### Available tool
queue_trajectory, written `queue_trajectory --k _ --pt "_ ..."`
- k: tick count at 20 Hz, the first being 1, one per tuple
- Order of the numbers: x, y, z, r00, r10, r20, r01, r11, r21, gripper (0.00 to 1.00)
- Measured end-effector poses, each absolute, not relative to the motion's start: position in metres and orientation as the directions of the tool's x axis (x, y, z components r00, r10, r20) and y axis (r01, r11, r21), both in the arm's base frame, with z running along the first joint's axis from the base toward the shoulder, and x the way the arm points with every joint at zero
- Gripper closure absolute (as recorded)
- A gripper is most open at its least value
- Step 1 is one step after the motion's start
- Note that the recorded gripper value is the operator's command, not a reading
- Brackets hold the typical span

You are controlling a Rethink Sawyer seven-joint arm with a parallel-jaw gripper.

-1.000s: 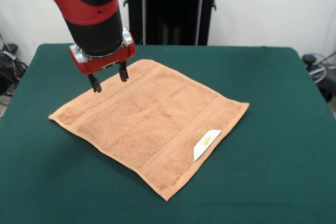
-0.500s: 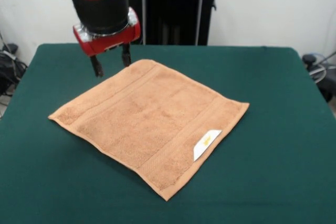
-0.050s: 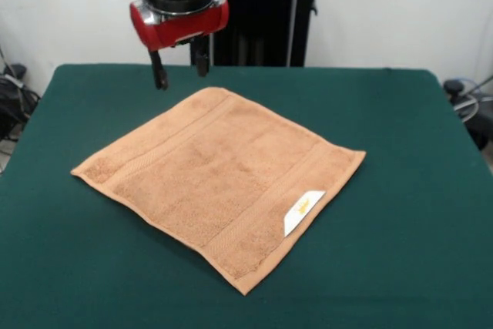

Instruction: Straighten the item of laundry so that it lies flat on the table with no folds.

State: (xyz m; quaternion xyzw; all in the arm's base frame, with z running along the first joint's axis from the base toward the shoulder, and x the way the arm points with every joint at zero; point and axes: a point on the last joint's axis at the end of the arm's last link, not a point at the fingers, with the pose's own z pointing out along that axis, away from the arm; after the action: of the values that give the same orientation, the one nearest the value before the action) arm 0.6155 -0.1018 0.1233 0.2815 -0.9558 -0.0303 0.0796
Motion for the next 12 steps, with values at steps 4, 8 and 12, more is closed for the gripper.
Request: queue_trajectory --k 4,8,12 --pt "0.609 -0.095 0.126 -0.836 -0.537 0.112 -0.528 0.843 0.104 0.0" --pt "0.606 -0.089 0.125 -0.842 -0.532 0.093 -0.523 0.846 0.109 0.0" --pt "0.602 -0.085 0.121 -0.844 -0.529 0.082 -0.52 0.847 0.112 0.0"
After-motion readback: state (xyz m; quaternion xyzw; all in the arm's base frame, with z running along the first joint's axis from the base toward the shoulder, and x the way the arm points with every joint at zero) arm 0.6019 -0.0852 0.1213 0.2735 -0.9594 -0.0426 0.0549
